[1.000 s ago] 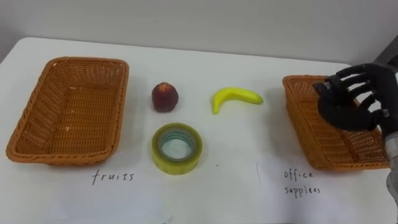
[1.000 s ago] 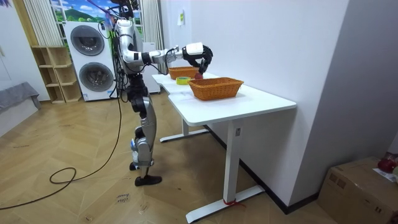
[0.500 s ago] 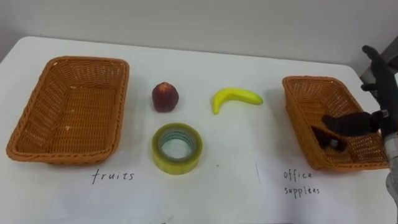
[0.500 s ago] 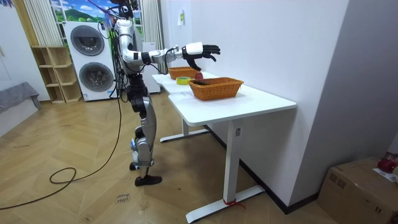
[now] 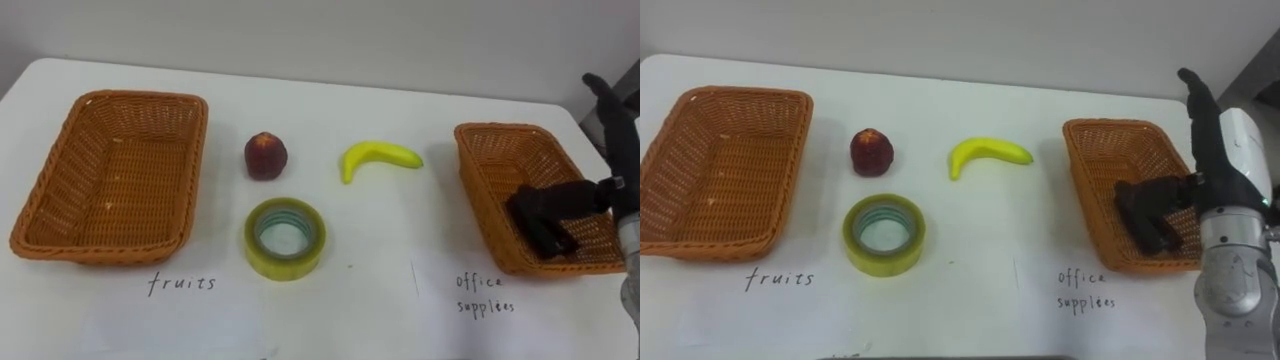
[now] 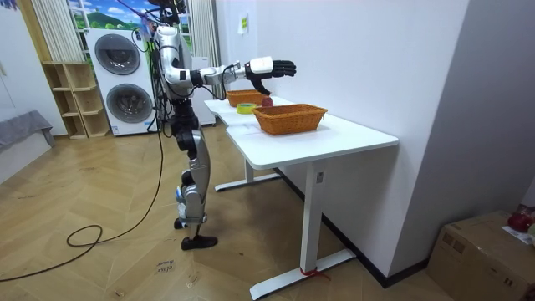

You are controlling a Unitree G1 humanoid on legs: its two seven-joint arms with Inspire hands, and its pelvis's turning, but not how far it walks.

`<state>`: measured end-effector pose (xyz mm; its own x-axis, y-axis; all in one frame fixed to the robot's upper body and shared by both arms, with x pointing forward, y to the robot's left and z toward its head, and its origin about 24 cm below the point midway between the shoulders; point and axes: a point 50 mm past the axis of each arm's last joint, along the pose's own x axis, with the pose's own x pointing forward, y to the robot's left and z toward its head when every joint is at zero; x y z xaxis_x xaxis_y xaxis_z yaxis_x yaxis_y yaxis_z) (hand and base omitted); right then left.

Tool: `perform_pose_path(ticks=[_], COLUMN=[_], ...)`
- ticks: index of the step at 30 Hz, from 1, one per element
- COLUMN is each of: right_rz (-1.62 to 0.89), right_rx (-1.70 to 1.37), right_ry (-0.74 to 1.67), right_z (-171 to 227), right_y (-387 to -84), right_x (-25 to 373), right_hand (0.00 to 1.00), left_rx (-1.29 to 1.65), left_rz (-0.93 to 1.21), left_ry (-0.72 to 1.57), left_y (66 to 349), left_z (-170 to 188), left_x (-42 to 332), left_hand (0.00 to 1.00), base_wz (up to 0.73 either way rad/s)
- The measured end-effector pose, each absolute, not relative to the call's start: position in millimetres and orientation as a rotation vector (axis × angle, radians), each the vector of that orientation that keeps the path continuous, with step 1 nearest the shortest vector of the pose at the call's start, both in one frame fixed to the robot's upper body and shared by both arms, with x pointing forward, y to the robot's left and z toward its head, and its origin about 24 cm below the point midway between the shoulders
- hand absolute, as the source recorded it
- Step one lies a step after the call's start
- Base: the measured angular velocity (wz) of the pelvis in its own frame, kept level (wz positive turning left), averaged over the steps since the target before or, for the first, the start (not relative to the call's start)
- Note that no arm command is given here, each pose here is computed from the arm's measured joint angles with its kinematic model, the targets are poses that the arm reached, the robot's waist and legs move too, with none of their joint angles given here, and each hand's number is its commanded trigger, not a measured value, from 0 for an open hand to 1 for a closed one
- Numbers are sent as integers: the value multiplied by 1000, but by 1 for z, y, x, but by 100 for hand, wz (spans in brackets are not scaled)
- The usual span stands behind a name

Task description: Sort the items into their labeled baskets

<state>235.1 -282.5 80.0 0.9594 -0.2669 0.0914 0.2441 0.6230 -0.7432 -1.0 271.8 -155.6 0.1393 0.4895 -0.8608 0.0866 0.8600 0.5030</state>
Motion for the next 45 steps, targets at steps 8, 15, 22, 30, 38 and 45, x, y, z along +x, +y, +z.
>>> perform_pose_path(ticks=[8,15,22,30,38,45], right_rz=[-293,-293,-293,-312,-361,-320], right_rx=[-849,-849,-841,-822,-809,-810], right_ry=[29,29,28,-35,-187,-236], right_z=[80,80,80,93,124,129], right_y=[-283,-283,-282,-279,-270,-254], right_x=[235,235,235,242,256,257], right_hand=[0,0,0,0,0,0], left_rx=[496,500,500,502,515,522], left_rz=[309,312,313,332,330,313], left_ry=[1415,1410,1405,1410,1372,1368], left_y=[272,272,272,272,272,270], left_z=[-156,-155,-155,-156,-154,-154], left_x=[-1,0,2,2,11,13], left_hand=[0,0,0,0,0,0], base_wz=[0,0,0,0,4,-2])
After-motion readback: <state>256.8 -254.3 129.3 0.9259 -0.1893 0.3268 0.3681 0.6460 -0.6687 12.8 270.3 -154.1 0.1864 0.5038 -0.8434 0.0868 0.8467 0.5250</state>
